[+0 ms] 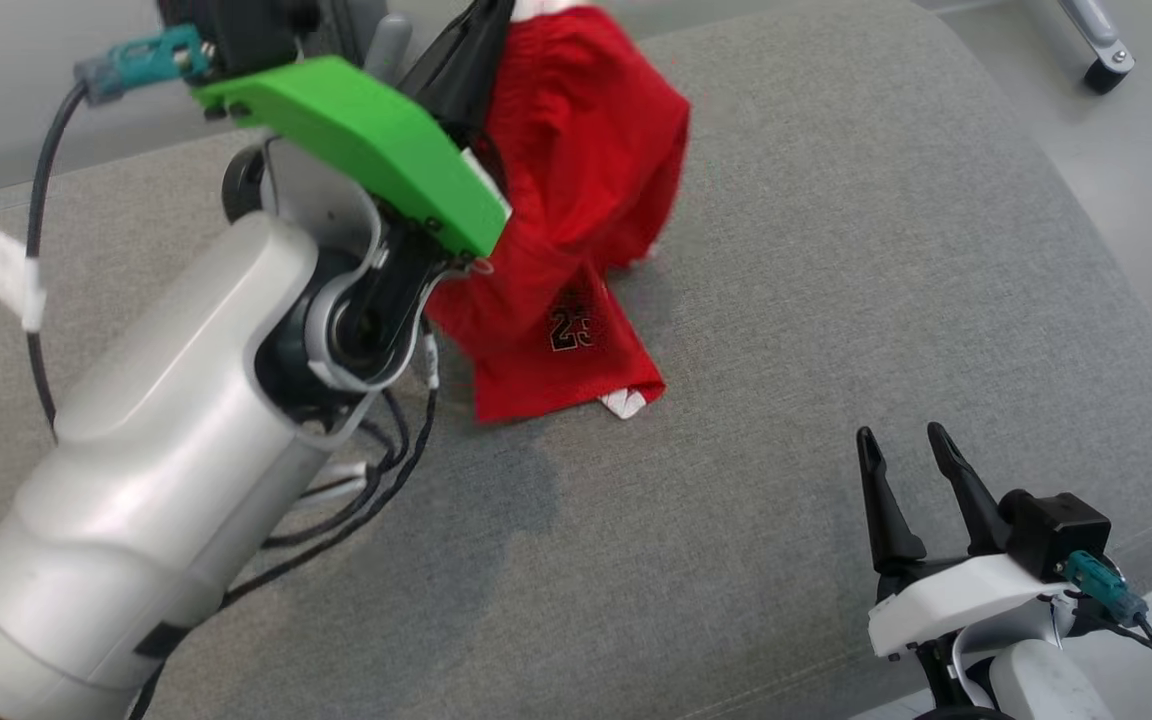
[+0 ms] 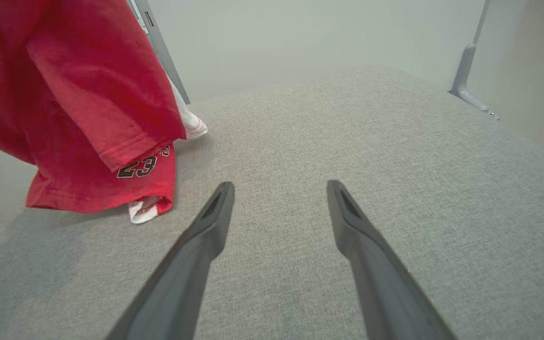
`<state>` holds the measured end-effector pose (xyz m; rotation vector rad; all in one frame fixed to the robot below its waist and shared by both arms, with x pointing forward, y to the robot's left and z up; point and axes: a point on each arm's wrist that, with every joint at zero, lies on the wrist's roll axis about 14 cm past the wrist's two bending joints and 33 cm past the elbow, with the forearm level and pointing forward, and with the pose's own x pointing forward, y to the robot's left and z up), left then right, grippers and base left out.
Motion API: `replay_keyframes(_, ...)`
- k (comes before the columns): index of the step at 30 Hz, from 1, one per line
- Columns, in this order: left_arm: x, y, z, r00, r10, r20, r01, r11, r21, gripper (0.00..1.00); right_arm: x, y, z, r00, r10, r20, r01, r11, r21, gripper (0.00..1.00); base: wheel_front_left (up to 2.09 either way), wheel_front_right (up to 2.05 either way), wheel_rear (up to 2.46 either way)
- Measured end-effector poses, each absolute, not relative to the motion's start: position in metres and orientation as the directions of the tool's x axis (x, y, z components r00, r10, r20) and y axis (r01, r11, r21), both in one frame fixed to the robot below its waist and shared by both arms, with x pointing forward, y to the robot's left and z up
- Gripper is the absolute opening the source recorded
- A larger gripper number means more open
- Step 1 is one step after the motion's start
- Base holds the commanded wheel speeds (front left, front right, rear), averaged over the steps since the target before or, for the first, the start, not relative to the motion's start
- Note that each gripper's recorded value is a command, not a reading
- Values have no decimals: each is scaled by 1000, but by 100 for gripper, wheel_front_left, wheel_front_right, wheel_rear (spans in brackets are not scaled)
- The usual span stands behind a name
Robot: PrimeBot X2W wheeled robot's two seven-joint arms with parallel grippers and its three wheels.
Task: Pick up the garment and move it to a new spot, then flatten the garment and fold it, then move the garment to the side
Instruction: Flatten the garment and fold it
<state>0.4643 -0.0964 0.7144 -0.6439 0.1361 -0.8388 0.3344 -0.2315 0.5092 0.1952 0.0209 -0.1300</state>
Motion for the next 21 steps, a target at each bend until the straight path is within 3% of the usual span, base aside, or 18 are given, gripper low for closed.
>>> replay_keyframes(5, 454, -60, 652, 713, -700, 38, 573, 551, -607, 0, 331, -240, 508, 987, -155, -38, 159, 967, 197, 100, 0, 0, 0)
replay_keyframes(11, 393, -8, 552, 709, -679, -189, 384, 597, -704, 0, 325, -241, 497, 985, -159, -73, 170, 966, 192, 100, 0, 0, 0)
replay_keyframes(14, 364, 27, 506, 709, -632, -314, 325, 688, -649, 0, 328, -234, 495, 988, -135, -77, 147, 972, 181, 100, 0, 0, 0)
replay_keyframes(21, 347, 84, 465, 771, -489, -408, 148, 760, -633, 0, 342, -210, 495, 996, -51, -73, 61, 987, 147, 100, 0, 0, 0)
